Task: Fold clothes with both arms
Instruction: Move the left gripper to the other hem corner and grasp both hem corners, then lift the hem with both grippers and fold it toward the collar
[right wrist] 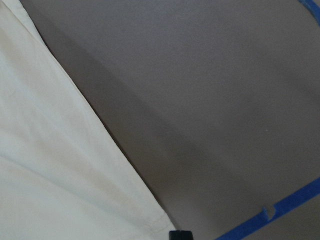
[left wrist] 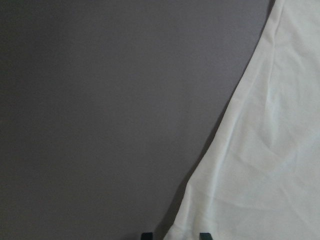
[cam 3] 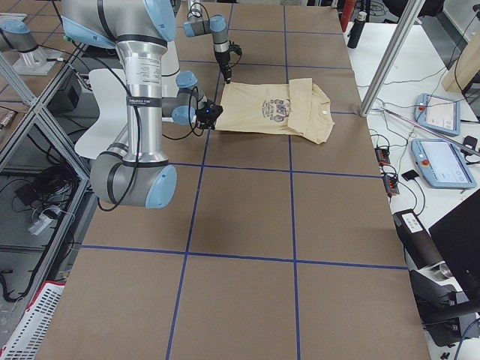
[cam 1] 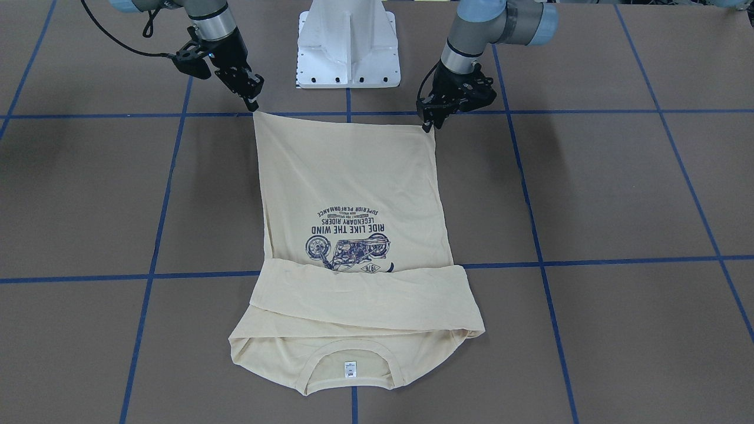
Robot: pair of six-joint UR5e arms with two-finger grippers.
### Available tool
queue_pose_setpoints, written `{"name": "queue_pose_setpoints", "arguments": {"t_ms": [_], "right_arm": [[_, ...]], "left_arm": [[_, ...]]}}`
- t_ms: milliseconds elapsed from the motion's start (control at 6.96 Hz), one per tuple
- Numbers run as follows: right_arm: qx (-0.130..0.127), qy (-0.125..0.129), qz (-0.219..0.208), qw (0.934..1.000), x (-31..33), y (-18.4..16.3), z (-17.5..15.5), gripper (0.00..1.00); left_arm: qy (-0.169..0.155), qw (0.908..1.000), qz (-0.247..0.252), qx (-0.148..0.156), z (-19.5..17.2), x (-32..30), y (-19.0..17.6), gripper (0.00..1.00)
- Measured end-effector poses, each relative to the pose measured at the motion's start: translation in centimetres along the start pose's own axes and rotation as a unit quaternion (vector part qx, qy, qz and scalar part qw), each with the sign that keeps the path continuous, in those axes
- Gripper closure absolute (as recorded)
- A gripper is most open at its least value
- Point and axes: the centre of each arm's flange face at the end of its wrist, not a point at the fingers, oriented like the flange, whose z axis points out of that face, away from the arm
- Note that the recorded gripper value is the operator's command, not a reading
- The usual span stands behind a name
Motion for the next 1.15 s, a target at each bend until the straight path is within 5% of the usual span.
{"name": "queue_pose_setpoints", "arguments": {"t_ms": [431, 718, 1149], "right_arm": [[-0.001, -0.001, 0.000, 1.0000, 0.0, 0.0, -0.1, 1.00], [-0.014, -0.001, 0.000, 0.9999, 0.3, 1.3, -1.1, 1.00], [-0.049, 0.013, -0.002, 0.9987, 1.6, 4.0, -6.8, 1.00]], "left_arm": [[0.006, 0.9999, 0.003, -0.008, -0.9, 0.4, 0.2, 1.00], [0.019, 0.9988, 0.023, -0.040, -4.3, 1.2, 0.9, 1.00], [0.018, 0.9953, 0.036, -0.088, -6.7, 1.6, 2.4, 1.00]]}}
